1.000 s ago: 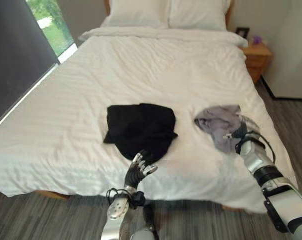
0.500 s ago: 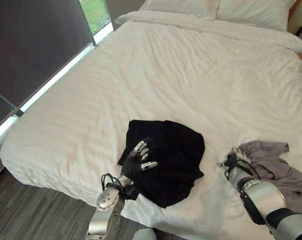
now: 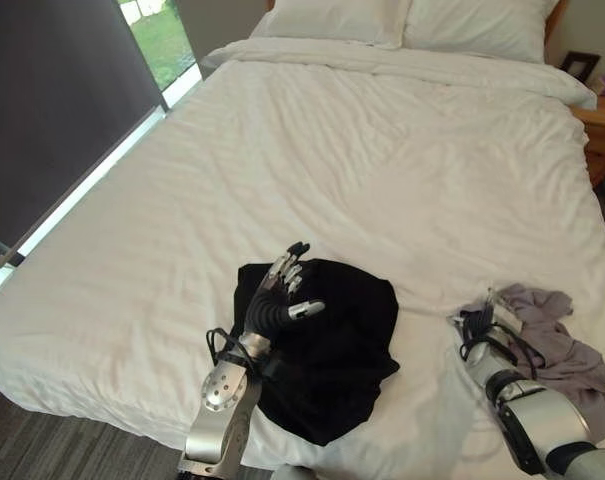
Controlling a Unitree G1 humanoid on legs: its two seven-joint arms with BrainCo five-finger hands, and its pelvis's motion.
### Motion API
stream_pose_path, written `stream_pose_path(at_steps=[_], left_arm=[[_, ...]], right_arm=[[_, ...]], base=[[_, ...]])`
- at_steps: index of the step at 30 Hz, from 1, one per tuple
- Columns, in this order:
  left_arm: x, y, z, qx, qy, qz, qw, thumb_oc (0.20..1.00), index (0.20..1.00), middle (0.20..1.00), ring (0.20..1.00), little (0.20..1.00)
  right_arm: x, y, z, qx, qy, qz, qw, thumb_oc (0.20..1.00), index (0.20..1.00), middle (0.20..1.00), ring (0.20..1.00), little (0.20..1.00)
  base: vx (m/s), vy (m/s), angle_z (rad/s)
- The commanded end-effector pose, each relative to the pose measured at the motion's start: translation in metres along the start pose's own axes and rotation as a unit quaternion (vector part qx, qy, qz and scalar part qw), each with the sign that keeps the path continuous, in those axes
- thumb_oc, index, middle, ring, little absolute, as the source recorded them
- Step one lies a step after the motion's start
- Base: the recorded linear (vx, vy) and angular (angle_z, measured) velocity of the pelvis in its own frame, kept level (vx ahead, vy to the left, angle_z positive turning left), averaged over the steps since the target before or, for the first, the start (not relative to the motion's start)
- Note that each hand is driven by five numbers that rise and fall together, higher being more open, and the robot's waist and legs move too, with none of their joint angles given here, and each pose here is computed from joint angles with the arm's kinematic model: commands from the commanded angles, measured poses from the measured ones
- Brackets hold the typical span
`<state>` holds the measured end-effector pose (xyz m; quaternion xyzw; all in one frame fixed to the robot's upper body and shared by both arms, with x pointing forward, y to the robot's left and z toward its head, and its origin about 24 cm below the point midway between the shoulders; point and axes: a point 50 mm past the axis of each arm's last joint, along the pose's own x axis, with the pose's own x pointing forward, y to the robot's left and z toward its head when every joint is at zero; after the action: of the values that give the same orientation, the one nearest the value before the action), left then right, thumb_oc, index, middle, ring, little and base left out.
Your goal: Pick up bed clothes into laundry basket.
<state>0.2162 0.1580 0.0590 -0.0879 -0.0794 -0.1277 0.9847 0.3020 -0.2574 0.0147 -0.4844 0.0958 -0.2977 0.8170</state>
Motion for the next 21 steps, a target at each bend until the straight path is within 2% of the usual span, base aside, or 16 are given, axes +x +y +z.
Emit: stream_pose_path(at_steps=[1, 4, 6, 12, 21], left_arm=[[-0.003, 0.001, 0.023, 0.017, -0.075, 0.031, 0.997, 1.000, 1.000, 1.000, 1.000, 1.000], [-0.003, -0.001, 0.018, 0.001, -0.065, 0.033, 0.997, 1.000, 1.000, 1.000, 1.000, 1.000], [-0.002, -0.003, 0.015, -0.007, -0.060, 0.032, 0.998, 1.000, 1.000, 1.000, 1.000, 1.000], [-0.004, -0.009, 0.010, -0.013, -0.055, 0.025, 0.998, 1.000, 1.000, 1.000, 1.000, 1.000], [-0.010, -0.012, 0.005, -0.021, -0.048, 0.016, 0.999, 1.000, 1.000, 1.000, 1.000, 1.000]], right_arm=[[0.034, -0.093, -0.014, -0.065, -0.048, -0.110, 0.991, 1.000, 1.000, 1.000, 1.000, 1.000], [0.020, -0.113, -0.015, -0.054, -0.068, -0.116, 0.989, 1.000, 1.000, 1.000, 1.000, 1.000], [0.014, -0.109, -0.019, -0.047, -0.063, -0.100, 0.992, 1.000, 1.000, 1.000, 1.000, 1.000], [0.005, -0.074, -0.029, -0.057, -0.044, -0.036, 0.997, 1.000, 1.000, 1.000, 1.000, 1.000], [0.013, -0.021, -0.002, -0.078, -0.050, 0.029, 0.995, 1.000, 1.000, 1.000, 1.000, 1.000]], base=[[0.01, 0.007, -0.24], [-0.01, 0.001, -0.46], [0.00, 0.000, -0.30], [-0.01, 0.003, -0.07], [-0.05, -0.026, -0.01]])
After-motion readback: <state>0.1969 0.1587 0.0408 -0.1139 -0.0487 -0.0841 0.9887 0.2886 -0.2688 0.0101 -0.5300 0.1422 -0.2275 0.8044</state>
